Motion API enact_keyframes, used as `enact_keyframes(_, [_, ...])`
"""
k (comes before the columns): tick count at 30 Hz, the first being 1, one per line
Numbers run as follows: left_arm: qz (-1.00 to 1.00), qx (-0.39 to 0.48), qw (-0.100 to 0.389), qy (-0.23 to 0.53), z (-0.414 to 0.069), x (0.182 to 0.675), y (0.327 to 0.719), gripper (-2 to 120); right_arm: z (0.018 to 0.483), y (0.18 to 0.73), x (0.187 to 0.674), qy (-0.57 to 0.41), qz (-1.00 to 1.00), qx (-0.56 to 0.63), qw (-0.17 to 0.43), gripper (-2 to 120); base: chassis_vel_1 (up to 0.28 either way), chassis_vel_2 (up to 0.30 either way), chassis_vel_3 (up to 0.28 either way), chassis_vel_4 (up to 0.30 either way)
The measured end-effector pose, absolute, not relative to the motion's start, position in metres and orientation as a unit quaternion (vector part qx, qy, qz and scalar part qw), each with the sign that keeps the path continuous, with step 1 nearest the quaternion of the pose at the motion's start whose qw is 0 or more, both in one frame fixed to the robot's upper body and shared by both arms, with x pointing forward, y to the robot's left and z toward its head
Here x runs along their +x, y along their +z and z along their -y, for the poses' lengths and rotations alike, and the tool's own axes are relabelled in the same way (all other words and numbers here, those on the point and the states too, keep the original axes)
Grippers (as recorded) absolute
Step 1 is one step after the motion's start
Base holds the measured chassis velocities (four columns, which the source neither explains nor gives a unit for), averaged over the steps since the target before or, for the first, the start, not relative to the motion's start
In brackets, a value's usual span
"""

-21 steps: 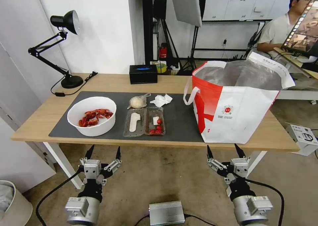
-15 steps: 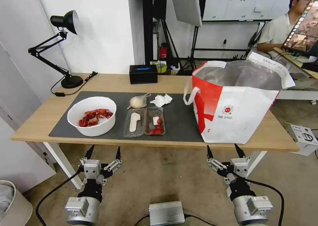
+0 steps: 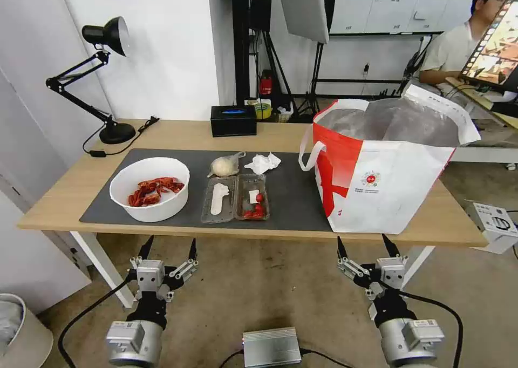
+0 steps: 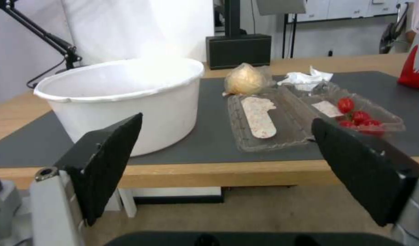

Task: Pick up the trash from the table and place it into the takeout bag.

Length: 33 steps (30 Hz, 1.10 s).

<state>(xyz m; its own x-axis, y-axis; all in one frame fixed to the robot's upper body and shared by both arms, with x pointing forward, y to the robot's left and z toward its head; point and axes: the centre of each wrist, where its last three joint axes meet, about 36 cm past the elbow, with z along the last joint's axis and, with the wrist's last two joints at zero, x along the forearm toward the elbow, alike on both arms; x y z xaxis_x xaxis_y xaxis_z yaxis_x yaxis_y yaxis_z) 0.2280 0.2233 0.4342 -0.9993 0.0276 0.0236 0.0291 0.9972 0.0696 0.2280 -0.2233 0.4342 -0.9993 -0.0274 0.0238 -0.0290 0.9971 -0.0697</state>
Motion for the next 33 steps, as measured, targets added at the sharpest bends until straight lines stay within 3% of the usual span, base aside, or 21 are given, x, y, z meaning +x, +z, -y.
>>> enact_keyframes(33, [0.999,-0.014,0.011,-0.035,-0.2233,0.2280,0.4342,100,0.2233,0.4342,0.2280,0.035,0.999,0.014,0.011,100,0.000,0.000,0.000,0.000])
